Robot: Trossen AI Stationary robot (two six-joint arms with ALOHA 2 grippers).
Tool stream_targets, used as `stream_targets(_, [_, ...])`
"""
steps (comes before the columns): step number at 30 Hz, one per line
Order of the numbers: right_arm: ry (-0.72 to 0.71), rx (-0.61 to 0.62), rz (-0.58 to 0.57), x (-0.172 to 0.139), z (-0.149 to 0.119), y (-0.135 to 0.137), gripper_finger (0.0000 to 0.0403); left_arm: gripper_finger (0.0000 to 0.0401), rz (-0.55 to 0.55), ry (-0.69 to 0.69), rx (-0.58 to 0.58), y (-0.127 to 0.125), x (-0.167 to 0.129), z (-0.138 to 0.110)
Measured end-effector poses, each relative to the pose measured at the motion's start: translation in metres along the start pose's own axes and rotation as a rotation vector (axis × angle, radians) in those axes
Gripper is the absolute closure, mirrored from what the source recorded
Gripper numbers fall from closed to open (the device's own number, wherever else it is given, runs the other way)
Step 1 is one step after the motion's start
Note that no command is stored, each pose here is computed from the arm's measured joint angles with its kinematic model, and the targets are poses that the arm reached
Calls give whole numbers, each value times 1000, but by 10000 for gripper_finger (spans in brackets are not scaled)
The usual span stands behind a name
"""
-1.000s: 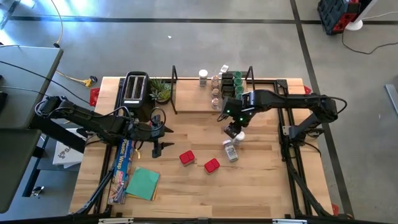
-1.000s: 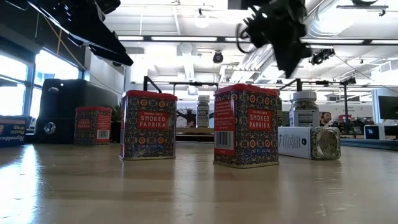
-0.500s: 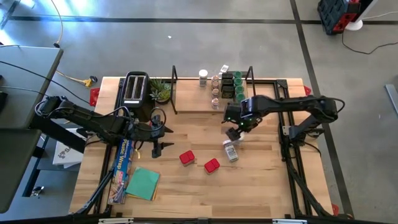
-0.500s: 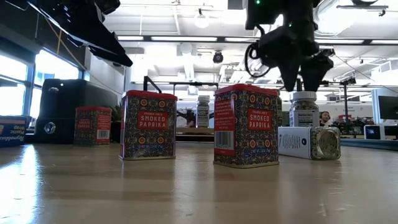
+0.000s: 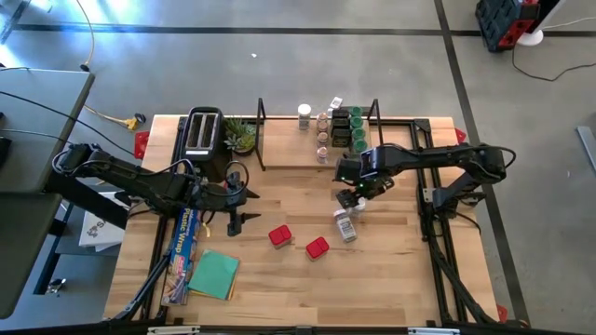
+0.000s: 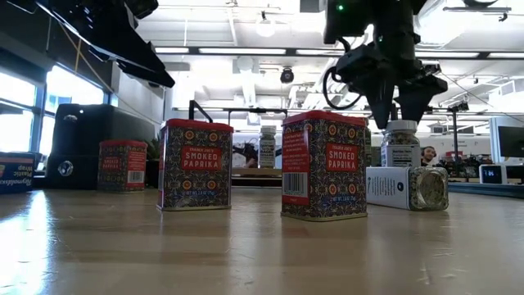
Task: Shelf spices
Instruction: Put the top white seasoning bottle on the shelf aligned with the other white seasoning bottle
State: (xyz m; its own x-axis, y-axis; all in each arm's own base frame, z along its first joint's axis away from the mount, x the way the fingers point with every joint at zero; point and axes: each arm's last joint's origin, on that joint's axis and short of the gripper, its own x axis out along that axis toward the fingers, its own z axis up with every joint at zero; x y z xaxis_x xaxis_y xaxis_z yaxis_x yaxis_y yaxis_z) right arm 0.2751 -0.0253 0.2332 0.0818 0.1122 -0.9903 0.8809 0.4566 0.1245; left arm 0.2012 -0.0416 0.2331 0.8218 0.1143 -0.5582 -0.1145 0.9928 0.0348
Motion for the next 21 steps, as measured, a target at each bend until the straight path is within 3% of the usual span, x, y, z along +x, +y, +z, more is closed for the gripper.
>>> stream_targets(4, [3,-32,2,0,0,0,187,135,0,0,-1,0,0,0])
stream_targets(9, [-7,-171,26,0,1,2,223,135,-1,-3,-1,0,0,0])
stream_targets(12, [-28,-329,46,0,2,4,227,135,-1,-5,-2,0,0,0])
stream_targets(18, [-94,-786,72,-1,3,11,227,135,-1,-4,-2,0,0,0])
stream_targets(21, [-121,-900,47,-3,1,15,227,135,-1,-4,-2,0,0,0])
